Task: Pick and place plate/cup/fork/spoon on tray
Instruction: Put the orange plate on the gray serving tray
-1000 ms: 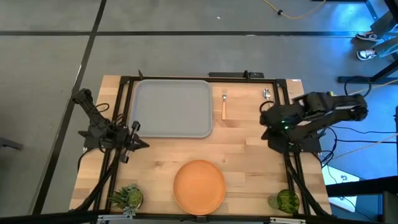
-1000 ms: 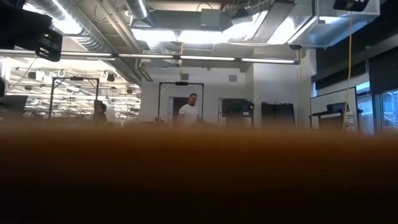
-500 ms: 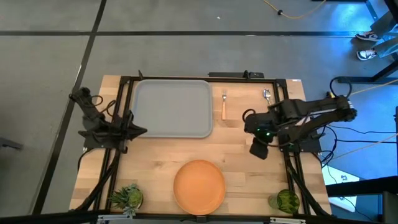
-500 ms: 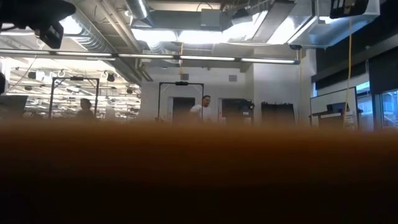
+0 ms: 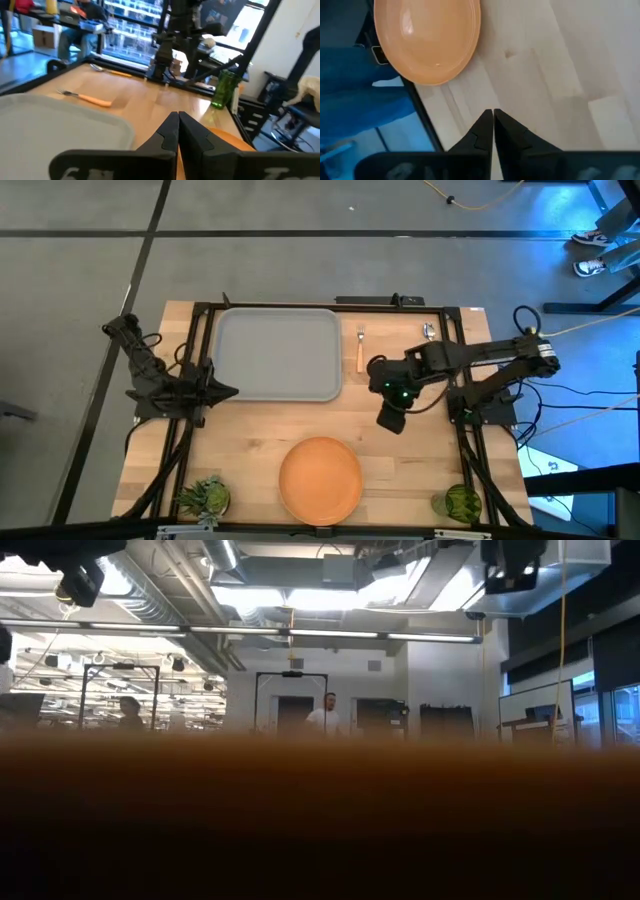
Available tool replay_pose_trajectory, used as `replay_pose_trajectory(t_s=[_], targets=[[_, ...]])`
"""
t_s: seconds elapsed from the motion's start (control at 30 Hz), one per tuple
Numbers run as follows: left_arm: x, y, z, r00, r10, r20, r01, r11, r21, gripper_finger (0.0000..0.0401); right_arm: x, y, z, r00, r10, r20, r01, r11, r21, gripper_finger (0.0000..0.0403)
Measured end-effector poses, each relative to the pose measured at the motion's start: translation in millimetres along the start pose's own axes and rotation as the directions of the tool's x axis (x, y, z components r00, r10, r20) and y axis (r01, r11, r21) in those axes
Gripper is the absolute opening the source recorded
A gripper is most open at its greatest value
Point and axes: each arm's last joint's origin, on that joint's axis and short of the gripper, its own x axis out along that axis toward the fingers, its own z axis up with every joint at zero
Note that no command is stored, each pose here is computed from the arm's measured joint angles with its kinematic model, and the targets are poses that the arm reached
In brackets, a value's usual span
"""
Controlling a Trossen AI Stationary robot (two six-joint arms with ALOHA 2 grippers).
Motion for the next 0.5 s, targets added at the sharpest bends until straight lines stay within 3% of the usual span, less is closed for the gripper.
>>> replay_pose_trajectory(t_s=[0.27,0.5], targets=[[7.6,-12.4,5.5,0.999,-0.007,-0.039,0.007,1.000,-0.010,0.0000,8.0,-9.1,22.6,0.994,-0.044,0.098,0.054,0.994,-0.095,0.0060],[10.9,-17.6,3.6,0.996,-0.047,-0.077,0.041,0.996,-0.075,0.0000,22.5,-17.4,40.9,0.993,-0.053,0.101,0.059,0.997,-0.054,0.0084]])
